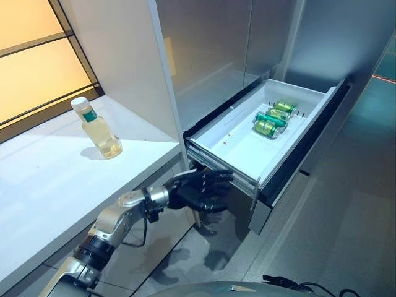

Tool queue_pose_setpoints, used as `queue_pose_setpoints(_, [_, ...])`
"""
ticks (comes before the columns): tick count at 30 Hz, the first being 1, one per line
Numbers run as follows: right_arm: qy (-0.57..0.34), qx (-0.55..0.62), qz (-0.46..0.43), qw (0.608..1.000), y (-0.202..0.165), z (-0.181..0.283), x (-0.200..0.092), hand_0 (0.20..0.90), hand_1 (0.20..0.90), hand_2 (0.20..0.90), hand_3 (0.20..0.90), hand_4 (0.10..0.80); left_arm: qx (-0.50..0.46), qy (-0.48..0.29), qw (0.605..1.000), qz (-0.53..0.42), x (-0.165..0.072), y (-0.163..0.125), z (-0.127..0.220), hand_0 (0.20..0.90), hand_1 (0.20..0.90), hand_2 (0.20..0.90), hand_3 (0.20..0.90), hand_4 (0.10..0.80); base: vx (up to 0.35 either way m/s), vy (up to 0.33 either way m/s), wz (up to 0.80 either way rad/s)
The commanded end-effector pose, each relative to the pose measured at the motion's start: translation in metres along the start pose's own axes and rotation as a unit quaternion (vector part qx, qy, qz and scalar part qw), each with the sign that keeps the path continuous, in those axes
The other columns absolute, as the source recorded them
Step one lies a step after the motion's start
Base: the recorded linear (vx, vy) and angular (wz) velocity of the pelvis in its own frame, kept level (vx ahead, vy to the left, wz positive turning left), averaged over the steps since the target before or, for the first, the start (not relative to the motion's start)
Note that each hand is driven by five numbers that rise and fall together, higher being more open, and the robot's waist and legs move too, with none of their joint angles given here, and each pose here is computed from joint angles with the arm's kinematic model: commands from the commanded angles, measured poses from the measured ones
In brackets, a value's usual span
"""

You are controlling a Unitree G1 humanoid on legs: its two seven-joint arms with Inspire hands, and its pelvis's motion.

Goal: Put drinks into fridge and close the fridge

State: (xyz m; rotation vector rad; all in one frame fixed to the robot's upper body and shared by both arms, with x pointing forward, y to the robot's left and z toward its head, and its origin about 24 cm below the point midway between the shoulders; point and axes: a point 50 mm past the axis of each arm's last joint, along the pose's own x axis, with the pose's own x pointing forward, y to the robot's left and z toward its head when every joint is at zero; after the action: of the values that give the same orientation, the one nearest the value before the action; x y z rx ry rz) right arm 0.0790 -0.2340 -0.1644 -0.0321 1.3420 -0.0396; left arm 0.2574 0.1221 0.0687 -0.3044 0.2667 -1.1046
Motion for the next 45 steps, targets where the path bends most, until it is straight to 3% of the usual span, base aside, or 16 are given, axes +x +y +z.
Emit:
queue_pose_setpoints(1, [0.022,-0.021,0.01,0.999,0.011,-0.015,0.001,0.9,0.9,0.9,0.9,0.8,0.069,-0.195,0.975,-0.083,0.003,-0.021,0.092,0.9,0.9,0.9,0.9,0.8,0.017,-0.024,0.08])
queue_pose_setpoints(4, [0.025,-0.023,0.014,0.999,0.016,-0.018,0.002,0.9,0.9,0.9,0.9,0.8,0.075,-0.266,0.956,-0.094,-0.002,-0.033,0.12,0.9,0.9,0.9,0.9,0.8,0.022,-0.027,0.1])
queue_pose_setpoints(9, [0.029,-0.032,0.019,0.999,0.024,-0.021,0.003,0.9,0.9,0.9,0.9,0.8,0.098,-0.434,0.889,-0.107,-0.028,-0.053,0.164,0.9,0.9,0.9,0.9,0.8,0.015,-0.019,0.13])
queue_pose_setpoints(12, [0.028,-0.036,0.02,0.999,0.028,-0.021,0.003,0.9,0.9,0.9,0.9,0.8,0.148,-0.514,0.844,-0.042,-0.05,-0.056,0.18,0.9,0.9,0.9,0.9,0.8,0.004,0.0,0.08])
queue_pose_setpoints(16, [0.027,-0.037,0.022,0.999,0.028,-0.022,0.003,0.9,0.9,0.9,0.9,0.8,0.206,-0.58,0.787,0.039,-0.078,-0.055,0.191,0.9,0.9,0.9,0.9,0.8,0.002,-0.001,0.15])
queue_pose_setpoints(22, [0.027,-0.049,0.025,0.998,0.032,-0.018,0.004,0.9,0.9,0.9,0.9,0.8,0.278,-0.631,0.713,0.131,-0.099,-0.065,0.201,0.9,0.9,0.9,0.9,0.8,0.0,0.007,0.17])
queue_pose_setpoints(30, [0.027,-0.055,0.032,0.998,0.038,-0.015,0.005,0.9,0.9,0.9,0.9,0.8,0.316,-0.611,0.661,0.3,-0.105,-0.055,0.204,0.9,0.9,0.9,0.9,0.8,0.001,0.013,0.11])
queue_pose_setpoints(45, [0.031,-0.065,0.025,0.997,0.025,-0.014,0.004,0.9,0.9,0.9,0.9,0.8,0.377,-0.468,0.648,0.467,-0.122,-0.008,0.198,0.9,0.9,0.9,0.9,0.8,0.006,0.025,-0.01])
